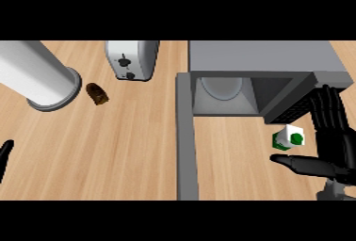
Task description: Pick up the milk, place it into the microwave and close the microwave
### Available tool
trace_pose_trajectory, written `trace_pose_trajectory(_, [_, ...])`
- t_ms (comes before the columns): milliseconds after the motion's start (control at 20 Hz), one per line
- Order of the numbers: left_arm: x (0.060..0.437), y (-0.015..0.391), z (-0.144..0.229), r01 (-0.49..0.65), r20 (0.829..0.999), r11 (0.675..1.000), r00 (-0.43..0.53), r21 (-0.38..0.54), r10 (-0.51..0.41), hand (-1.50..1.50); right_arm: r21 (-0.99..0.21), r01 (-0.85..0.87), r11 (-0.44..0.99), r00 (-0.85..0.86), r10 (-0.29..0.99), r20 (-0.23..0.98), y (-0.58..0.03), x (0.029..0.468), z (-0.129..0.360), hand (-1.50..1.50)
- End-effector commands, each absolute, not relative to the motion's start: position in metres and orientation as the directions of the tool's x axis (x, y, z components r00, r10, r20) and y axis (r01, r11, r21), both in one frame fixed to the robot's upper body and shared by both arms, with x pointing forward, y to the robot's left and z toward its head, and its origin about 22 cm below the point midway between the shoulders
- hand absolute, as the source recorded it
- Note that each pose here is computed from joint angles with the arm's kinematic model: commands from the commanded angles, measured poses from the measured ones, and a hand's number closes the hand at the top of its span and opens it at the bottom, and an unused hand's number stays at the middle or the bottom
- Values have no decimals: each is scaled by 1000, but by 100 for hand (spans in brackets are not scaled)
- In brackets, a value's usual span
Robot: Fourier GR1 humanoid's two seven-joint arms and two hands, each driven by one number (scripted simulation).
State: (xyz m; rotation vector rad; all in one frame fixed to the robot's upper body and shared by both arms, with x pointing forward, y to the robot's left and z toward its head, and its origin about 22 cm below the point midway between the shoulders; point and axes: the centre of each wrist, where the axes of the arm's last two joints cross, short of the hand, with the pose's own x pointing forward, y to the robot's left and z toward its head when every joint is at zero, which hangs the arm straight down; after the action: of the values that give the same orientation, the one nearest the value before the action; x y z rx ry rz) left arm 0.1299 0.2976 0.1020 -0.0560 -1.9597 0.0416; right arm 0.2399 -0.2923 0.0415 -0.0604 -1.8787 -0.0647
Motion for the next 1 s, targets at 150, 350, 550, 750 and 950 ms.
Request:
trace_pose_trajectory(150, [115,300,96,5,930,998,-362,-65,62,-150,18,133,991,-258,17,966,-313,222,-18,-150])
trace_pose_trajectory(350, [126,296,88,20,925,998,-374,-61,64,-150,-13,164,986,-238,52,970,-347,220,-27,-150])
trace_pose_trajectory(550, [122,310,103,23,921,999,-386,-36,42,-150,-14,157,987,-229,50,972,-350,217,-53,-150])
trace_pose_trajectory(750, [124,301,102,19,923,998,-379,-58,61,-150,-12,139,990,-238,46,970,-353,206,-75,-150])
trace_pose_trajectory(950, [111,299,102,26,918,998,-390,-66,71,-150,-56,123,991,-230,84,970,-357,248,-67,-150])
